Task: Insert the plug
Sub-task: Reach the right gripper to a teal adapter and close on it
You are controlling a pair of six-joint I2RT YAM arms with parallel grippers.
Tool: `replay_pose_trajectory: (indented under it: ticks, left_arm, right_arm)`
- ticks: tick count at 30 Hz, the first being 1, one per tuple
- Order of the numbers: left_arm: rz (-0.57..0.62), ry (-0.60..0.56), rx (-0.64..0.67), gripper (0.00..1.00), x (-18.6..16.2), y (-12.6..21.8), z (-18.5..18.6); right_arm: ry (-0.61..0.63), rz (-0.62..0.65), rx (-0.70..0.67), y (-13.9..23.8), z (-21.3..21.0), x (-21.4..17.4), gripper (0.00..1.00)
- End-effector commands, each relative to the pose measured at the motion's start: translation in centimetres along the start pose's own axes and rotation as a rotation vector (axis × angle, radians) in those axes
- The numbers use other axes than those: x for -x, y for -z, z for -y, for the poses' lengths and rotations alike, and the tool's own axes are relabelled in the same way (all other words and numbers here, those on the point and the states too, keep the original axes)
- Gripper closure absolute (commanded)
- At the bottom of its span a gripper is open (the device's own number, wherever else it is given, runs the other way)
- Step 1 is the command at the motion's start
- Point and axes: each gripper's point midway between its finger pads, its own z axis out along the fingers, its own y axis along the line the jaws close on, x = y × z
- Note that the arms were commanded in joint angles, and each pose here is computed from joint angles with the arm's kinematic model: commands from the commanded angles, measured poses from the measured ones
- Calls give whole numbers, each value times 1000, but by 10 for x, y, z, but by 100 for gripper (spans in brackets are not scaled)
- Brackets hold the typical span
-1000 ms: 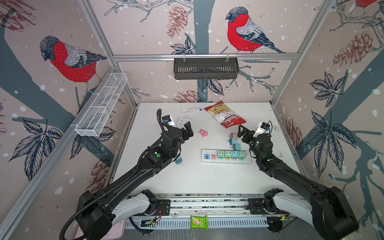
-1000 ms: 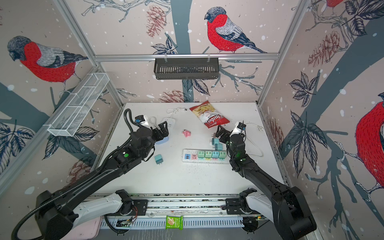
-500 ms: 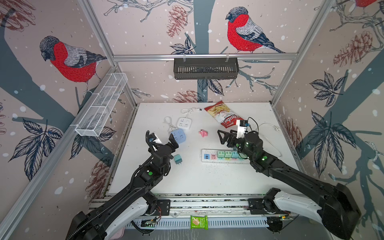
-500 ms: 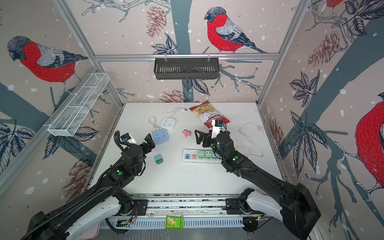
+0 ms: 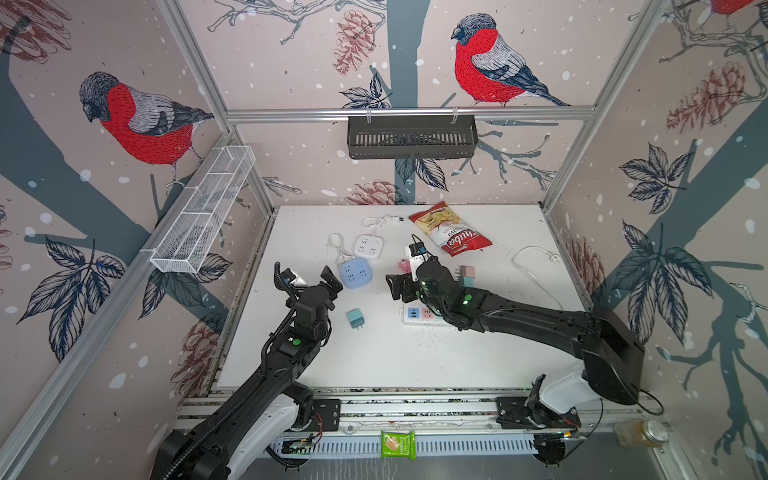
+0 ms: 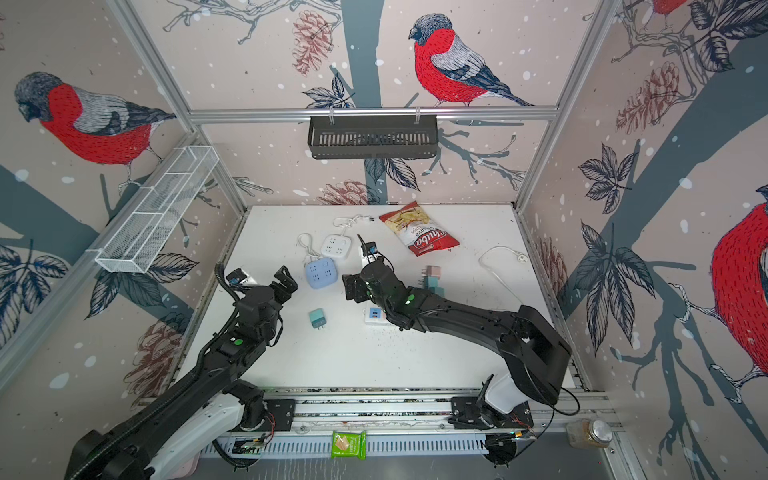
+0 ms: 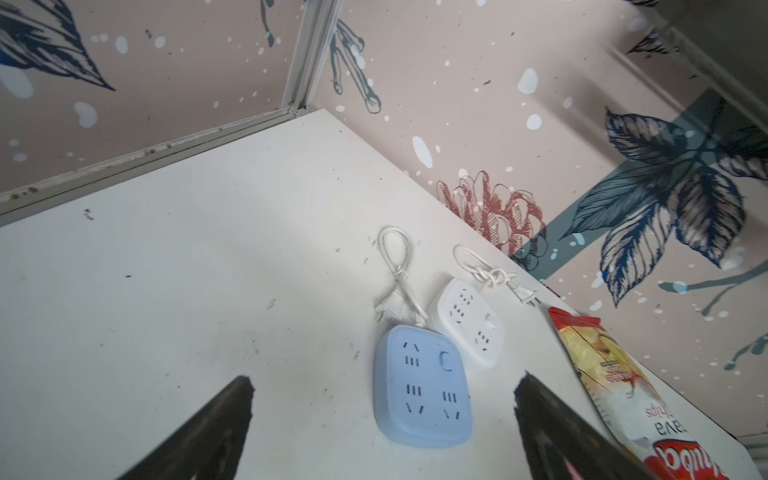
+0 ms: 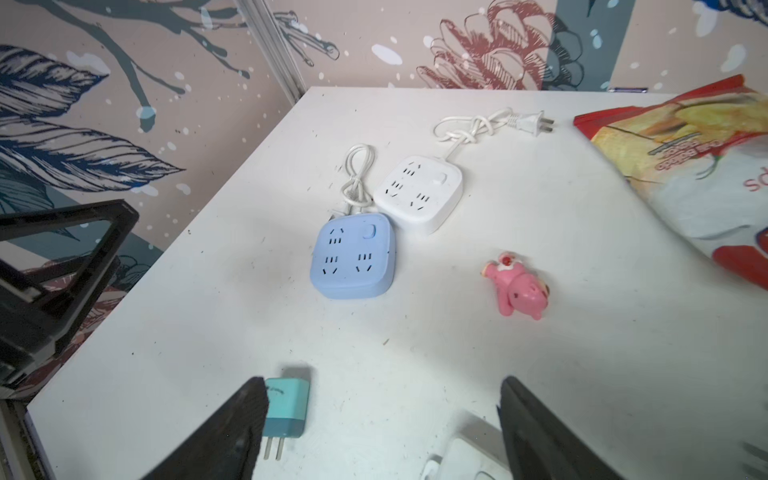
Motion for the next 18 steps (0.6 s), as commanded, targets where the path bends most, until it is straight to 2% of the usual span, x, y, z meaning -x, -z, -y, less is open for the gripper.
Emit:
replay_pose_trajectory:
  ticks: [1,7,18]
  left_arm:
    - [-23,83,16,2,-1,-8,-9]
    - [-72,145,74,2,-8,-20,-32]
    - [-41,166,53,2,-1,-13,-33]
  right_arm:
    - [22,-52,-39,-10,-2,-14,13]
    - [31,-114,-26,-41,-22,-33,15]
    - [60,-213,-46,-100,-51,-62,16]
